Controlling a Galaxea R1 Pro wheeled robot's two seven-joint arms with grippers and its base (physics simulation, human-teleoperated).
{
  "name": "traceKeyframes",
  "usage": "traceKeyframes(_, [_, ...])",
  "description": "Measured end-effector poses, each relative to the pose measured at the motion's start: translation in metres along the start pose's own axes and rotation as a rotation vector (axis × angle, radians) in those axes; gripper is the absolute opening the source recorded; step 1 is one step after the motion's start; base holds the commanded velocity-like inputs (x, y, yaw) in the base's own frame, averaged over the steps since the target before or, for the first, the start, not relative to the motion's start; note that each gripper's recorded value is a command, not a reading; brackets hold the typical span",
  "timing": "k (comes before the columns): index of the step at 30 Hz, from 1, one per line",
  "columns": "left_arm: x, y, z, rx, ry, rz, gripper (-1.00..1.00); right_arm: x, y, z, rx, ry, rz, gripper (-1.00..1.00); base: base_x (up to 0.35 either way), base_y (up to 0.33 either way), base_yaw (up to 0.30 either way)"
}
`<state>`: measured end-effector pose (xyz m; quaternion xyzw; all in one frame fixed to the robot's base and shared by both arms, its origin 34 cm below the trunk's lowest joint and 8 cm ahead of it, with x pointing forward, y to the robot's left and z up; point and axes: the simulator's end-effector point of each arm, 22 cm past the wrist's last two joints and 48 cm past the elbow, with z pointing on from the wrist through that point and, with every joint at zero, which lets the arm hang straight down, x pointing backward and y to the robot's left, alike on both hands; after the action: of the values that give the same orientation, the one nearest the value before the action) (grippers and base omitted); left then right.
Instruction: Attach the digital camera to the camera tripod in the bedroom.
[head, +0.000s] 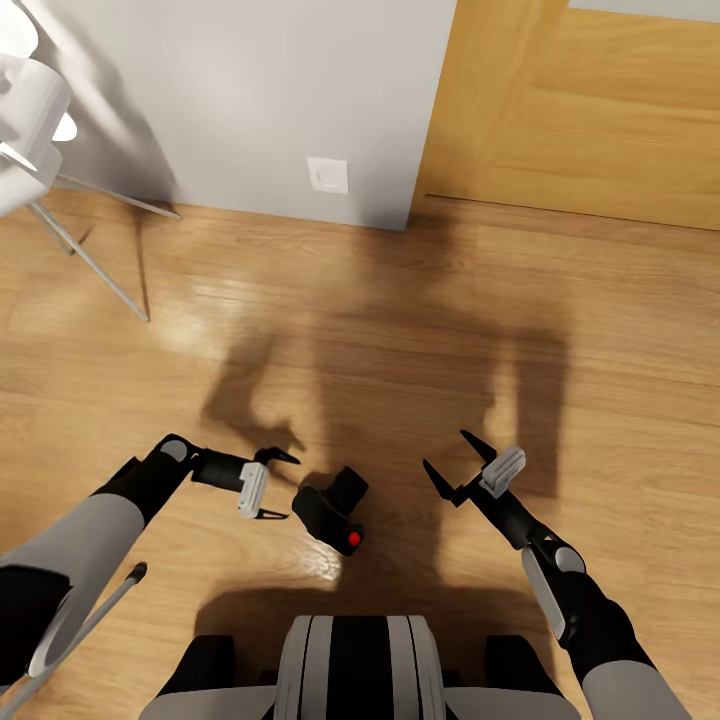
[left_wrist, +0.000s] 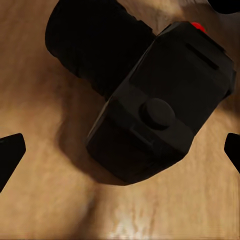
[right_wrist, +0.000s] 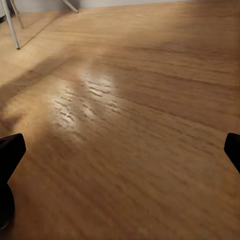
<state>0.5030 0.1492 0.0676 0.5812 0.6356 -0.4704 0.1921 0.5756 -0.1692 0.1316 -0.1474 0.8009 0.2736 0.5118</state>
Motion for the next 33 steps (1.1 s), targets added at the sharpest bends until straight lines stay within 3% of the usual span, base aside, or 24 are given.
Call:
traceKeyframes(17, [-0.001, -0.015, 0.019, 0.031, -0.019, -0.047, 1.00, 0.000, 0.000, 0.000, 0.000, 0.000, 0.000, 1.00, 0.000, 0.000, 0.000])
traceKeyframes(33, [-0.010, -0.018, 0.032, 0.046, -0.039, -0.049, 1.00, 0.000, 0.000, 0.000, 0.000, 0.000, 0.000, 1.00, 0.000, 0.000, 0.000])
